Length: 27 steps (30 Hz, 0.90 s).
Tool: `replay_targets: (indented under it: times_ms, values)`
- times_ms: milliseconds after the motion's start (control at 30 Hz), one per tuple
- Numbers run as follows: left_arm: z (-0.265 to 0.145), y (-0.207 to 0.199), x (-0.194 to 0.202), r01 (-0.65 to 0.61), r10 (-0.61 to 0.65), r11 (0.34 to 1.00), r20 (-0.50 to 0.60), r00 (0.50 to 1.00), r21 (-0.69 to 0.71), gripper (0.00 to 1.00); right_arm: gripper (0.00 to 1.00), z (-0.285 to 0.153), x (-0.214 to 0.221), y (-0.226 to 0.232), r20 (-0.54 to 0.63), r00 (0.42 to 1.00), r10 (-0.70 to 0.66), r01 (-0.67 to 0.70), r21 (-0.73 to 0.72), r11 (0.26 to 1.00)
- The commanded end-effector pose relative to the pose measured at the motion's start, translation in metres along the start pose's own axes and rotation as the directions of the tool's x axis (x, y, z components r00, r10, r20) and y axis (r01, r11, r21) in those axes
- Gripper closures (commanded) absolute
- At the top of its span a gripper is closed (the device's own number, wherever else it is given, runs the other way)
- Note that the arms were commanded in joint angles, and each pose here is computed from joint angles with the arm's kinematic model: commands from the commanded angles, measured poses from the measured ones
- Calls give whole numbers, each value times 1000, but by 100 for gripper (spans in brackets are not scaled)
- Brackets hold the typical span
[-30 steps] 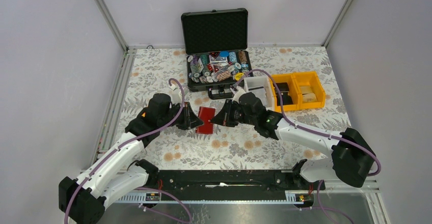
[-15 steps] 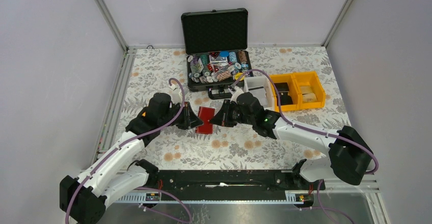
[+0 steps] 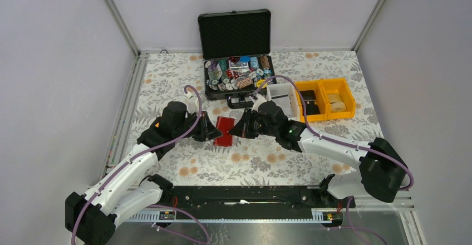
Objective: Put the credit cards into the card holder
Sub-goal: Close the card holder.
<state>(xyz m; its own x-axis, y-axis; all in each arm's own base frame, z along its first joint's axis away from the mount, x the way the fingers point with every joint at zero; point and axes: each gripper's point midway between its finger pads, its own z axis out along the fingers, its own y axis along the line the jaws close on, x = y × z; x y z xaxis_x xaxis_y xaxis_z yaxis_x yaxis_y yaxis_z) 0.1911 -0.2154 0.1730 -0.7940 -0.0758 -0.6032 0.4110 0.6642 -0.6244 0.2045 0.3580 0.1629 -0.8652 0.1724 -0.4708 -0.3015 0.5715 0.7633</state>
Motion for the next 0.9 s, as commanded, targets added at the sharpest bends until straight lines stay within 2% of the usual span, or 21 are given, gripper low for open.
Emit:
replay_targets:
  times_ms: [0, 867]
  values:
    - [0, -18, -11, -37, 35, 996, 33, 999, 83, 100, 100, -1, -24, 33, 79, 997, -17, 23, -76, 997]
    - [3, -20, -8, -35, 34, 994, 11, 999, 103, 100, 100, 32, -15, 39, 16, 1000, -9, 11, -93, 996]
